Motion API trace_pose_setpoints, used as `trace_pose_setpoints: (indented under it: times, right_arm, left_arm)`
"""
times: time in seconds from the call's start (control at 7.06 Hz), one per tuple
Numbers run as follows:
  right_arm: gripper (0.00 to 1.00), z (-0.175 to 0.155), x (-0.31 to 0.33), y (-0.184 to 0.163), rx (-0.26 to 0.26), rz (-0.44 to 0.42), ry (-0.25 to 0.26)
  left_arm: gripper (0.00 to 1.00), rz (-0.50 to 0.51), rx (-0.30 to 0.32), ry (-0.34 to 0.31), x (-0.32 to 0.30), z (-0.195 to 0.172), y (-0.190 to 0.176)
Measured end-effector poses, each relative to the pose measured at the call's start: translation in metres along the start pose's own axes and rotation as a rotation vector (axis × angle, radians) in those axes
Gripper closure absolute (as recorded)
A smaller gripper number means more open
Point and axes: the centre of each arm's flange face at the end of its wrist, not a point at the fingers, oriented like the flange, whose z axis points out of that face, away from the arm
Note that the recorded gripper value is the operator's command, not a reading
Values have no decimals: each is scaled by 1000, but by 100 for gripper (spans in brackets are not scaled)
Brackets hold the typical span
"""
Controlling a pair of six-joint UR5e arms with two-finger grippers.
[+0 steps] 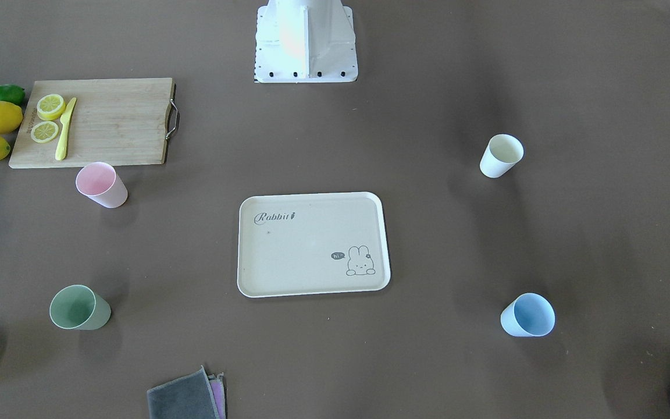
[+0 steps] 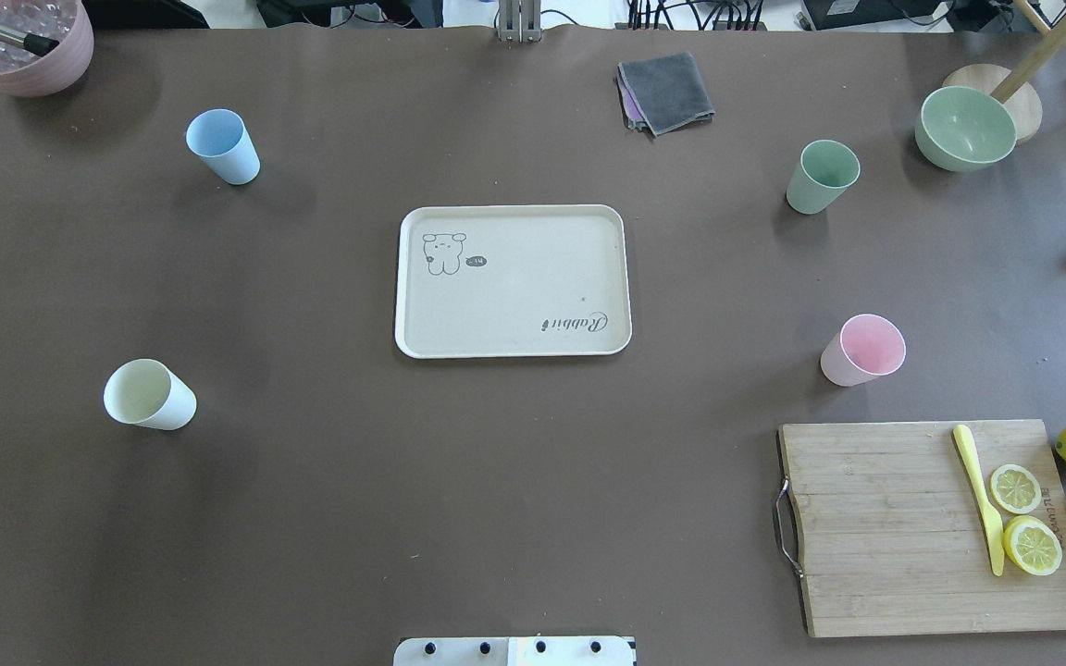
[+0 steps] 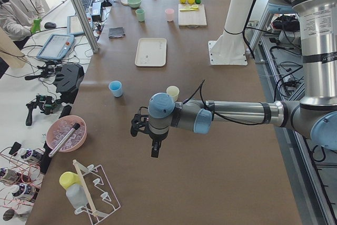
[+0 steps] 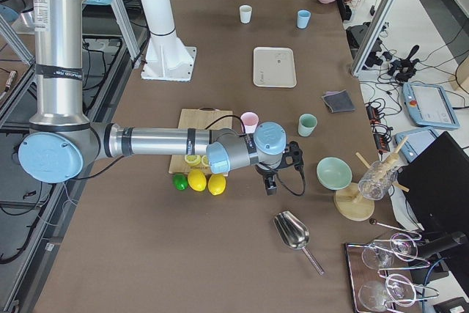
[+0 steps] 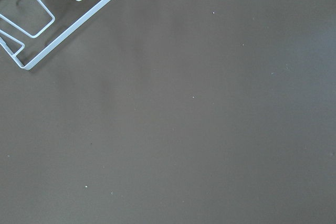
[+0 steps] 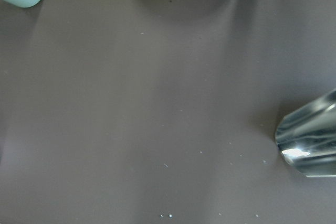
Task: Place all cups on tray
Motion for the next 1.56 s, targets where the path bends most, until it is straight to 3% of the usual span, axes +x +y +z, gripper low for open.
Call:
trace_pose_setpoints:
  times: [0.28, 0.71, 0.99, 1.56]
  right_arm:
    - [0, 14, -42, -7, -1, -81, -43]
    - [0, 25, -127, -12, -3, -71, -115]
    - [2, 54, -170, -7, -44, -21, -165]
    - [9, 95, -200, -12, -83, 61, -137]
  left_arm:
    - [2, 17, 17, 13, 3, -1, 2]
    - [2, 36, 36, 38, 8, -3, 1]
    - [2, 13, 37, 42, 9, -3, 0]
    - [2, -13, 34, 66, 12, -4, -1]
